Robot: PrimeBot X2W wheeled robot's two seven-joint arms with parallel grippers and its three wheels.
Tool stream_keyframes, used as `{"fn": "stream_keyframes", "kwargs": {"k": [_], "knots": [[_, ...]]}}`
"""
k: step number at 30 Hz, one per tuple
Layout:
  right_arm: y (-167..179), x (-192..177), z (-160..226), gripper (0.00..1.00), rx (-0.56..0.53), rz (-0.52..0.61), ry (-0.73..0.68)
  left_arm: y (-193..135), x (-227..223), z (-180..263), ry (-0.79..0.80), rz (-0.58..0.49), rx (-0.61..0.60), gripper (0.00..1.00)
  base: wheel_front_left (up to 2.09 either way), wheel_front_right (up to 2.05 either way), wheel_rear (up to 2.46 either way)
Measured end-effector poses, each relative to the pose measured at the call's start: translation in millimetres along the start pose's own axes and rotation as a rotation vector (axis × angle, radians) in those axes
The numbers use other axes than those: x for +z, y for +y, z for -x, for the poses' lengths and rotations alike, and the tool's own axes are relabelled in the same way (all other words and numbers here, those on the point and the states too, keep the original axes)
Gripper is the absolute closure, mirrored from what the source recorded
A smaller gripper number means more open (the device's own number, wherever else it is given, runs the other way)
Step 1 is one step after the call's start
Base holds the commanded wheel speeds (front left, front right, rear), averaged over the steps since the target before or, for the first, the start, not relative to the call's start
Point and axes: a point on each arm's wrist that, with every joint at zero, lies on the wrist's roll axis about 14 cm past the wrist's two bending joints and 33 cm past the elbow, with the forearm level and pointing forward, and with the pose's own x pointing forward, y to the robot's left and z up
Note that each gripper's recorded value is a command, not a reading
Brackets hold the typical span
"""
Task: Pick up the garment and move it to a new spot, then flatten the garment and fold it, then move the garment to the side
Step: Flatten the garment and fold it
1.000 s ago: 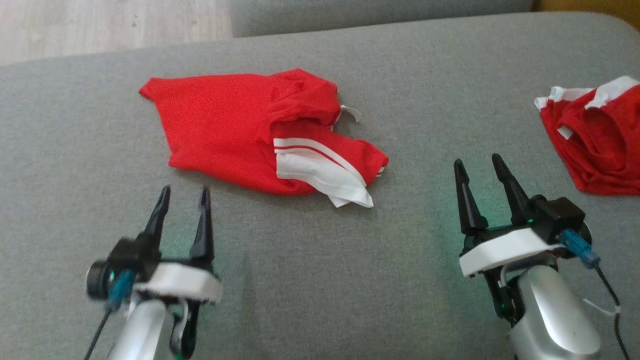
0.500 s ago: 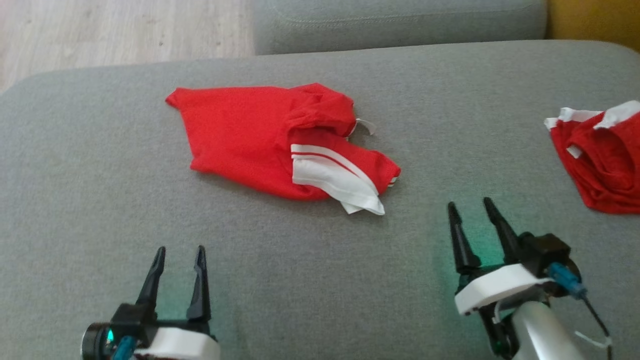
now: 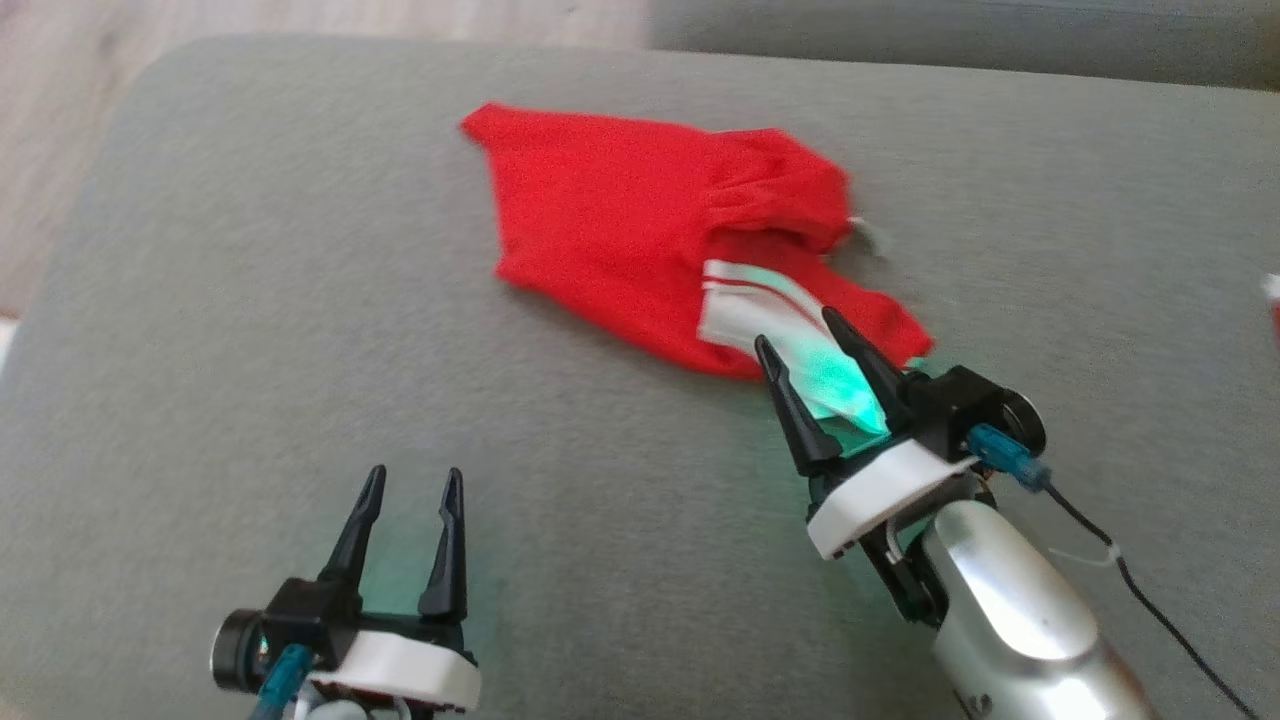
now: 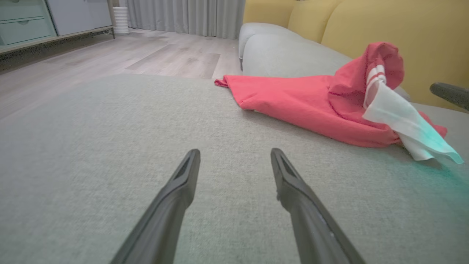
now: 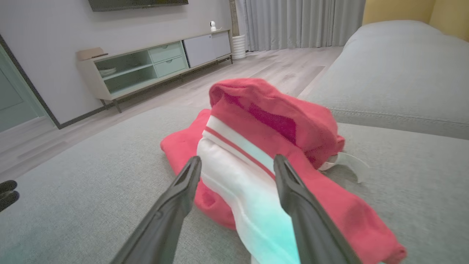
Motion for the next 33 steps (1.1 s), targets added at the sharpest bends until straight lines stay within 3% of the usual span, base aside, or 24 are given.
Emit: {"fn": "stream_keyframes", "kwargs": {"k": [6,14,15,16,17,25,30,33], "knots": [[21.9,-17.9,-27.1,0.0,0.096,0.014,0.059,18.7,-11.3,14.3,0.035,0.027,0.074,0.0,0.0,0.0,0.0],[20.0,-29.3,-42.1,0.0,0.109,0.034,0.083,26.5,-18.1,18.1,0.06,0.027,0.109,0.0,0.0,0.0,0.0],[20.0,-30.3,-42.4,0.23,0.11,0.035,0.085,26.3,-16.5,16.2,0.056,0.025,0.107,0.0,0.0,0.0,0.0],[20.0,-30.4,-42.7,0.75,0.11,0.037,0.084,25.6,-14.8,14.5,0.052,0.023,0.103,0.0,0.0,0.0,0.0],[19.7,-27.5,-43.4,1.0,0.109,0.031,0.075,24.8,-13.2,12.7,0.047,0.021,0.1,0.0,0.0,0.0,0.0],[-9.0,60.6,-46.7,1.0,0.009,-0.02,-0.197,15.6,-6.4,7.9,0.025,0.024,0.072,0.0,0.0,0.0,0.0],[-40.8,142.5,-35.7,1.0,-0.073,0.01,-0.421,10.0,-1.4,8.2,0.006,0.026,0.052,0.0,0.0,0.0,0.0],[-48.6,212.1,-29.1,1.0,-0.068,0.075,-0.584,9.1,2.5,9.7,-0.008,0.027,0.048,0.0,0.0,0.0,0.0]]}}
